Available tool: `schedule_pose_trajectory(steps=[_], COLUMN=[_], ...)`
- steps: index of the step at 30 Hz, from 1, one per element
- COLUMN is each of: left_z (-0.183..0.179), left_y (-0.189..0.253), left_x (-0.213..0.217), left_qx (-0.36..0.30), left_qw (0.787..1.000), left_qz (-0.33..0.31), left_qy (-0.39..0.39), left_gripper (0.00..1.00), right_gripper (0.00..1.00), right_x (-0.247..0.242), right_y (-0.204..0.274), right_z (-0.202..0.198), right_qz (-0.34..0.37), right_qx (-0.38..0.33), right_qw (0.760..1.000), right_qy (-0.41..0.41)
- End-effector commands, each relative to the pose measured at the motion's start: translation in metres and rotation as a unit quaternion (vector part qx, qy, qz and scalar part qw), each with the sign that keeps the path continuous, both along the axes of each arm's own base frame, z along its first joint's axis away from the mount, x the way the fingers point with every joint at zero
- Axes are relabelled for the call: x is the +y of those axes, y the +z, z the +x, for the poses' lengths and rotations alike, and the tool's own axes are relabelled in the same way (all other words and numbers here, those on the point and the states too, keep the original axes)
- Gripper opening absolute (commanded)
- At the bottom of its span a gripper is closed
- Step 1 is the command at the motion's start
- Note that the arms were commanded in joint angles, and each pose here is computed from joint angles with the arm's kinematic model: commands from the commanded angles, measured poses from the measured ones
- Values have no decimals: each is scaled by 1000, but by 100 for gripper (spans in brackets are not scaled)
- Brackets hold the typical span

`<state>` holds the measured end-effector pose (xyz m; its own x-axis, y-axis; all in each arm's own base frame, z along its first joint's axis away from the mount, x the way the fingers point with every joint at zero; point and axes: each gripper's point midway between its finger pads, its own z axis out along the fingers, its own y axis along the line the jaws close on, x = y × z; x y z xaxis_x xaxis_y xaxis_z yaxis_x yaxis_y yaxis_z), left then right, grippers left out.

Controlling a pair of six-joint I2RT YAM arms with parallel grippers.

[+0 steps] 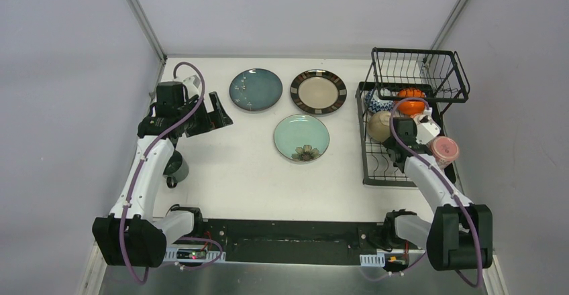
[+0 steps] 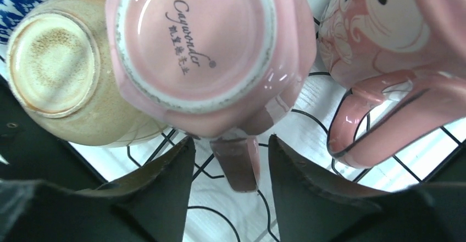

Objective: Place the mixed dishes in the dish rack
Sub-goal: Turn the cup upside down in the dish rack, then pick up the cup at the corner of the board.

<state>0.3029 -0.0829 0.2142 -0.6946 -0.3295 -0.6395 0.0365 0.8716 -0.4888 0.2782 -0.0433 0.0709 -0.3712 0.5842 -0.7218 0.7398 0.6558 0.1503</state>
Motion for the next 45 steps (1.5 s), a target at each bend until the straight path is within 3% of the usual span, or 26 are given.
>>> schedule_pose_trajectory(steps=[1,9,16,20,28,31,36,45], left_z=[5,11,-1,-16,-52,-57,-64,-67], left_y=[12,-9,-15,-17,-24,-33,-68,-101], left_x=[15,49,90,112,146,155,141,146], left_qx=[-12,34,61,82,136,155,242,297], left_qw=[999,982,945,914,841,827,813,783], left_qz=[22,49,92,113,119,113,37,37], left_qy=[48,178,307,382,510,529,528,545], left_gripper=[99,99,99,99,95,92,81,69], right_gripper=[58,83,100,100,100,100,100,100], right_x=[3,29,51,64,90,108,131,178], right_y=[28,40,65,87,93,101,107,145], right_z=[-2,-24,-36,-37,-42,-37,-39,-51], right_qz=[22,87,120,129,178,186,189,197], right_qx=[-20,-20,-59,-89,-85,-110,-111,-154], right_qw=[1000,995,985,975,958,939,914,858], right_qy=[-8,34,106,157,209,268,343,449])
